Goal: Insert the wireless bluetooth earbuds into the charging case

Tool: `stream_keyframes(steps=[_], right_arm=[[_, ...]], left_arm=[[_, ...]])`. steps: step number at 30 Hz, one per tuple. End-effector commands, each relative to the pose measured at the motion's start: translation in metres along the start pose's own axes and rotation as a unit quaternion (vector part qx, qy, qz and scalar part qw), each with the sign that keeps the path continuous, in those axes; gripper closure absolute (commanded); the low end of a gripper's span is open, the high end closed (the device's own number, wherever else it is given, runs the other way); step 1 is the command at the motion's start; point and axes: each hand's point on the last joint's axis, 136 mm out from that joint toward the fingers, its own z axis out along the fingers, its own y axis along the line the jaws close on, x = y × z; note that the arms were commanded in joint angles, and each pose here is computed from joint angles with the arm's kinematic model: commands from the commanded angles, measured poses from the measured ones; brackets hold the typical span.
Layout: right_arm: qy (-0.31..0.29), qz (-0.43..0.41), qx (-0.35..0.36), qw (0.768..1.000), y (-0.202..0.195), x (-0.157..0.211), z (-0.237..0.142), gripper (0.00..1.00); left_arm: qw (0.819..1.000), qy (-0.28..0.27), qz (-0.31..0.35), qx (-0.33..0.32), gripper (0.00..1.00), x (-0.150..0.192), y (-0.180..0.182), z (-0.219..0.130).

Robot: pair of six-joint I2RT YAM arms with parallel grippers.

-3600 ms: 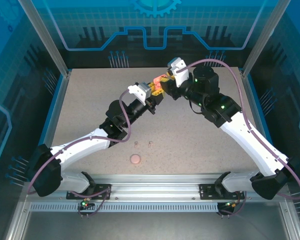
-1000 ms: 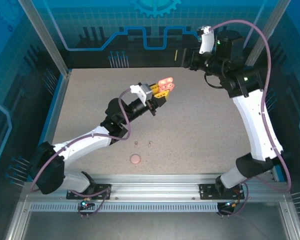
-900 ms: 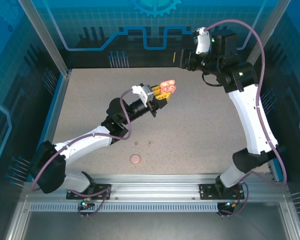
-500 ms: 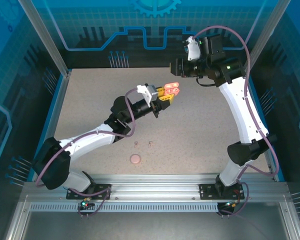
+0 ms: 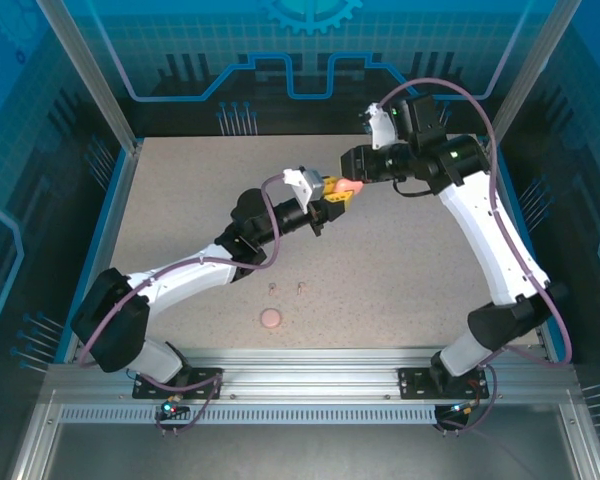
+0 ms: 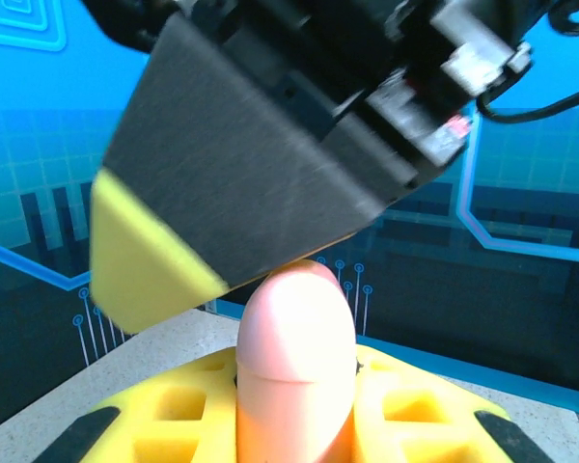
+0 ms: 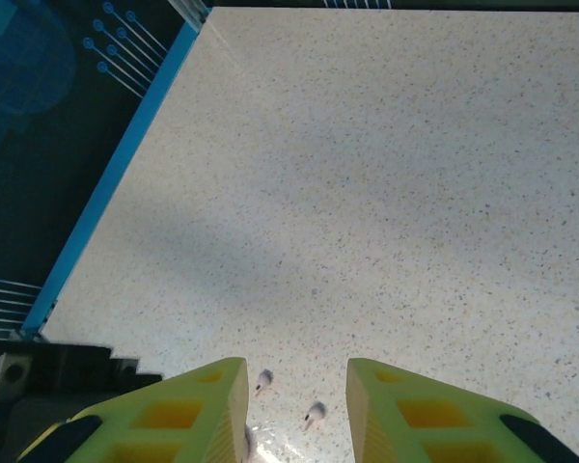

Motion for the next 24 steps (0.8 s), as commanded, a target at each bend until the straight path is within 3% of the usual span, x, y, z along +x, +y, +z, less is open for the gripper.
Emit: stream_keyframes(steps=[1,7,12,18,24], right_arm=[[-0.009,0.007,0.016,1.0,0.0,0.012,-0.02,0.66],[-0.111,0.106,0.109,0.982,-0.058,-0.011,-0.052,0.53],[-0.105,0.164,0.147,0.97,-0.093,0.022,-0.045,0.51],[-0.076,0.206,0.171,0.96,-0.118,0.084,-0.024,0.48],[-0.054,0.218,0.203,0.953,-0.138,0.12,-0.014,0.43]], left_arm=[[0.999,-0.046,0.005,-0.027,1.0,-0.03,0.014,0.004],[0.998,0.007,-0.043,-0.051,1.0,0.007,0.03,0.013],[0.975,0.103,-0.162,-0.11,1.0,0.079,0.059,0.027],[0.92,0.188,-0.31,-0.15,1.0,0.161,0.077,0.047],[0.835,0.272,-0.445,-0.174,1.0,0.235,0.078,0.072]])
